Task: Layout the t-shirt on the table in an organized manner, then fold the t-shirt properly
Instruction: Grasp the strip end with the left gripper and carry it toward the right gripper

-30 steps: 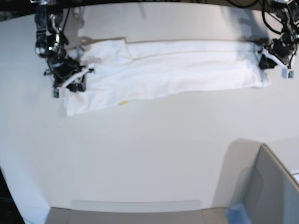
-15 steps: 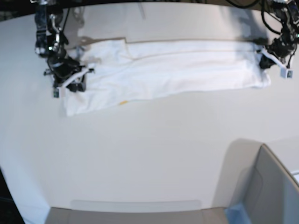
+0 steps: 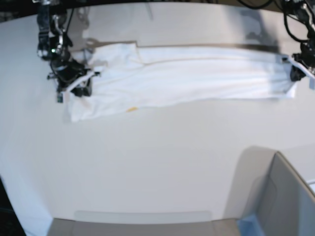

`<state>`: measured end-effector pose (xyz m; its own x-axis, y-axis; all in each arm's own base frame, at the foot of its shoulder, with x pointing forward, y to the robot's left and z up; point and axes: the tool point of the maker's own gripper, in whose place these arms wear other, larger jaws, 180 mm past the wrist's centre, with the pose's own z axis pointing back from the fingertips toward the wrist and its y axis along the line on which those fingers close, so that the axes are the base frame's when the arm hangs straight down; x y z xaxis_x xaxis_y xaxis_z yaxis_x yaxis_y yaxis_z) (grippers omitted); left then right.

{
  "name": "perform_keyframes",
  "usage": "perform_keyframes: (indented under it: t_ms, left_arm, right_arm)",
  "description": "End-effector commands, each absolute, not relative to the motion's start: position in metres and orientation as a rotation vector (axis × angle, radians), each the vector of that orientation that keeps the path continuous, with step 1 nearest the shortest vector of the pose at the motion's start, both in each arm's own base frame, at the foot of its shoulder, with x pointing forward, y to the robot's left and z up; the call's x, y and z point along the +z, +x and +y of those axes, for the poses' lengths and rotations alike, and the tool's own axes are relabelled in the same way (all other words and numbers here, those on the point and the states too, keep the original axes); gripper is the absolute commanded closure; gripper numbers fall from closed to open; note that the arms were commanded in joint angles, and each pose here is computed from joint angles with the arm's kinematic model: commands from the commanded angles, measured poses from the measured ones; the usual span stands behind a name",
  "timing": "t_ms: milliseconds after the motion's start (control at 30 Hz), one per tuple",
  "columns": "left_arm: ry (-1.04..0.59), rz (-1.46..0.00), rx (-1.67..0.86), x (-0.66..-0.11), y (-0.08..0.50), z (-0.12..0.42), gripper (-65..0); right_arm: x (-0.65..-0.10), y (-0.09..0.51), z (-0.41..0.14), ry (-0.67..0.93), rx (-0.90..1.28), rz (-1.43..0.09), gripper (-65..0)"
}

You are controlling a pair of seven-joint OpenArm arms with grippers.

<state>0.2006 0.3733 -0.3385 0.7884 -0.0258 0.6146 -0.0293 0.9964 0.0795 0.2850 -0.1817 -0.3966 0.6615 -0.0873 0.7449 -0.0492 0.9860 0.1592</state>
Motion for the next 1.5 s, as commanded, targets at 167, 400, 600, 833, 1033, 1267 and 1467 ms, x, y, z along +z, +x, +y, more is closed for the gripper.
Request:
perform_keyframes:
  t_ms: [167, 400, 600, 833, 1033, 1267, 1467]
  left_arm:
    - [0.08, -0.725, -0.142, -0.31, 0.217, 0.322, 0.0]
    - [0.032, -0.69, -0.239, -0.312, 0.217, 0.28, 0.0]
    - [-0.071, -0.667, -0.309, -0.328, 0.22, 0.235, 0.0]
    - [-0.182, -0.662, -0.37, -0.338, 0.22, 0.186, 0.0]
    - [-0.285, -0.712, -0.427, -0.333, 0.237, 0.139, 0.0]
    - [-0.399, -0.741, -0.487, -0.327, 0.242, 0.088, 0.0]
    - [-0.471, -0.76, -0.517, -0.323, 0.241, 0.058, 0.0]
  right_arm:
    - [-0.397, 0.284, -0.187, 0.149, -0.017, -0.833, -18.8]
    - [-0.397, 0.284, -0.184, 0.155, -0.022, -0.833, -18.8]
    - [-0.397, 0.284, -0.181, 0.162, -0.025, -0.834, -18.8]
    - [-0.398, 0.284, -0.177, 0.173, -0.032, -0.834, -18.8]
    - [-0.401, 0.282, -0.165, 0.192, -0.006, -0.821, -18.8]
    - [-0.402, 0.281, -0.163, 0.197, -0.002, -0.819, -18.8]
    - [-0.403, 0.279, -0.163, 0.197, -0.003, -0.814, -18.8]
